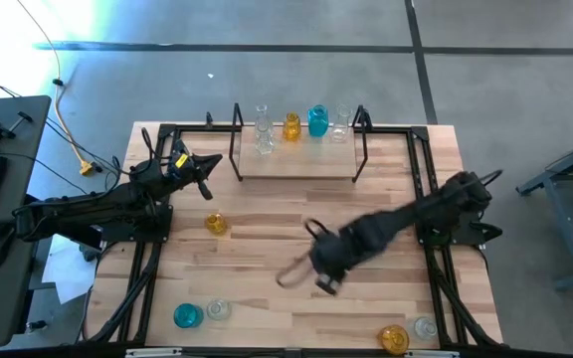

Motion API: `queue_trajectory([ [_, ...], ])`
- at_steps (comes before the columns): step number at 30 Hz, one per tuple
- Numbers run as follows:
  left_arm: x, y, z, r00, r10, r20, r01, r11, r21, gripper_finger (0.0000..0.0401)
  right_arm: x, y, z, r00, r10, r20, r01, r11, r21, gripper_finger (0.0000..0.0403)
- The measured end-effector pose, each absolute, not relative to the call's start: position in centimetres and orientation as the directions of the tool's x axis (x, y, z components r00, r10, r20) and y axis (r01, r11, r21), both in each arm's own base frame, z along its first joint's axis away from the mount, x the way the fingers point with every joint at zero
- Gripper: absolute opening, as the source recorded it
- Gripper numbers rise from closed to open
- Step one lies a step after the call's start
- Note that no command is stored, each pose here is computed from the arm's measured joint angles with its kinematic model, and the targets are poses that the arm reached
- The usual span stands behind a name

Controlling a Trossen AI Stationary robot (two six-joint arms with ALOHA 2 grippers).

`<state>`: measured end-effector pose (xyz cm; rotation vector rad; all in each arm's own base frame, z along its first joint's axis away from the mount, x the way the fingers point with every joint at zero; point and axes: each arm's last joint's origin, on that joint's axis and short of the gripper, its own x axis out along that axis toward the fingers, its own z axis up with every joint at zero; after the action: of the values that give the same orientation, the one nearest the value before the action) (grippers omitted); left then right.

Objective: Sort vases onto shelf
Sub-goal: Put the yellow vase on the shelf aligned with the other yellow vase

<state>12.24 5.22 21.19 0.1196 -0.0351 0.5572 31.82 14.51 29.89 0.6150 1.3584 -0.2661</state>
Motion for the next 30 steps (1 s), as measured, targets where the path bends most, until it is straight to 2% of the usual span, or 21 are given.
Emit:
queue_trajectory([
  [4,12.2,5.2,21.2,0.850,0.523,0.066,-0.527,0.843,0.104,0.0000,28.7,18.0,31.0,0.065,0.222,-0.973,0.657,0.724,0.209,0.0140],
  [9,12.3,5.2,21.2,0.852,0.520,0.066,-0.524,0.846,0.104,0.0000,25.8,22.0,31.2,-0.042,0.314,-0.949,0.744,0.643,0.180,0.0167],
  [16,12.3,5.2,21.2,0.852,0.519,0.068,-0.524,0.846,0.096,0.0000,22.9,24.9,30.4,-0.108,0.310,-0.945,0.760,0.638,0.123,0.0193],
  [23,12.3,5.2,21.2,0.852,0.519,0.069,-0.523,0.847,0.096,0.0000,22.0,27.3,26.6,-0.074,0.372,-0.925,0.742,0.640,0.198,0.0193],
  [30,12.3,5.2,21.2,0.852,0.519,0.068,-0.523,0.847,0.096,0.0000,20.8,27.1,24.0,-0.169,0.339,-0.925,0.713,0.690,0.123,0.0193],
])
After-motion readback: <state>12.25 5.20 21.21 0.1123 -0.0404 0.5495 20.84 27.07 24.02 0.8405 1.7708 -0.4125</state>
